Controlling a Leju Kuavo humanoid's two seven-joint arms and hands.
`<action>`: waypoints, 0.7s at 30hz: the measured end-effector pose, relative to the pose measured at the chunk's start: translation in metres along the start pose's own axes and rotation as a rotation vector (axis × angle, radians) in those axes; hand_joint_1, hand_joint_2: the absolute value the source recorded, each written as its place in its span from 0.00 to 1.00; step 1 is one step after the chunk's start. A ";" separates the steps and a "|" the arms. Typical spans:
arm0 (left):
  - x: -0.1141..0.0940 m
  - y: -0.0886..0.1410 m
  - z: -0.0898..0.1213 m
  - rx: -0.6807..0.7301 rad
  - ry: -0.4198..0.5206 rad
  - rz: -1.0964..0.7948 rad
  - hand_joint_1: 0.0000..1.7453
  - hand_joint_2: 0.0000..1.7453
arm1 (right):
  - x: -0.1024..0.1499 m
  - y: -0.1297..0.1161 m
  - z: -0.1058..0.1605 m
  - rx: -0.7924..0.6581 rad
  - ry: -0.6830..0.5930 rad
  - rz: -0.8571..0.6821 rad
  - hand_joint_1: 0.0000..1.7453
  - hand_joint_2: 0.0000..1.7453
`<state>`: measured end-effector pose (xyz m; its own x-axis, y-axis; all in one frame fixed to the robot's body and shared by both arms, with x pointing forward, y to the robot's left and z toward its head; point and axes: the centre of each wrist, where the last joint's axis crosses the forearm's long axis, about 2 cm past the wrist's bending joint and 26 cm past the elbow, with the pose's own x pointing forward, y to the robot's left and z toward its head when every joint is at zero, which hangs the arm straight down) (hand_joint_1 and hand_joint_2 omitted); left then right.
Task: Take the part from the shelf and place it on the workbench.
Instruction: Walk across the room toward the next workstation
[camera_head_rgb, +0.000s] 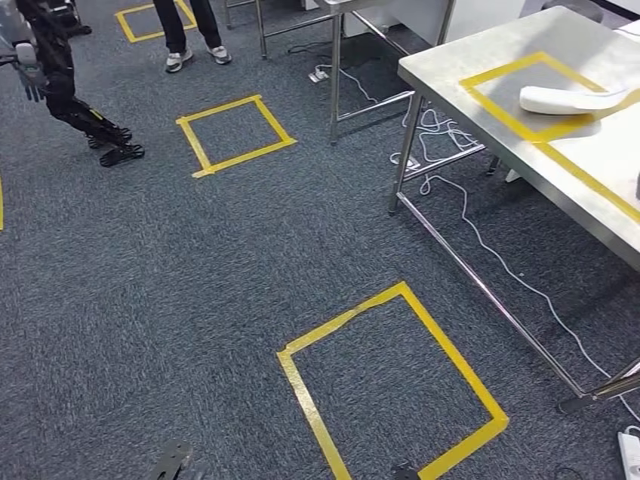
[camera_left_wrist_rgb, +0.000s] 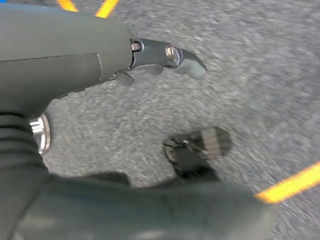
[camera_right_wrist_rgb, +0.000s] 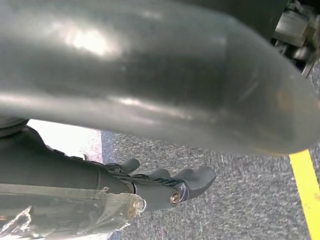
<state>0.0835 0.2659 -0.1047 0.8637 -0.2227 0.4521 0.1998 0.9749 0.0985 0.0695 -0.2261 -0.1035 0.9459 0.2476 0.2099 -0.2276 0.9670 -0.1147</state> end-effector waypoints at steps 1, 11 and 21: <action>-0.002 0.000 0.001 0.001 0.006 0.001 0.00 0.00 | 0.001 0.000 0.000 0.000 -0.001 0.000 0.00 0.00; 0.001 0.000 0.000 0.007 0.012 -0.002 0.00 0.00 | -0.003 0.001 0.000 0.000 0.007 0.001 0.00 0.00; 0.003 -0.002 0.000 0.008 0.018 -0.007 0.00 0.00 | -0.003 0.000 0.000 -0.001 0.011 0.002 0.00 0.00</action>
<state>0.0857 0.2635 -0.1041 0.8704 -0.2292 0.4357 0.2021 0.9734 0.1082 0.0661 -0.2266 -0.1041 0.9478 0.2489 0.1992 -0.2294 0.9664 -0.1160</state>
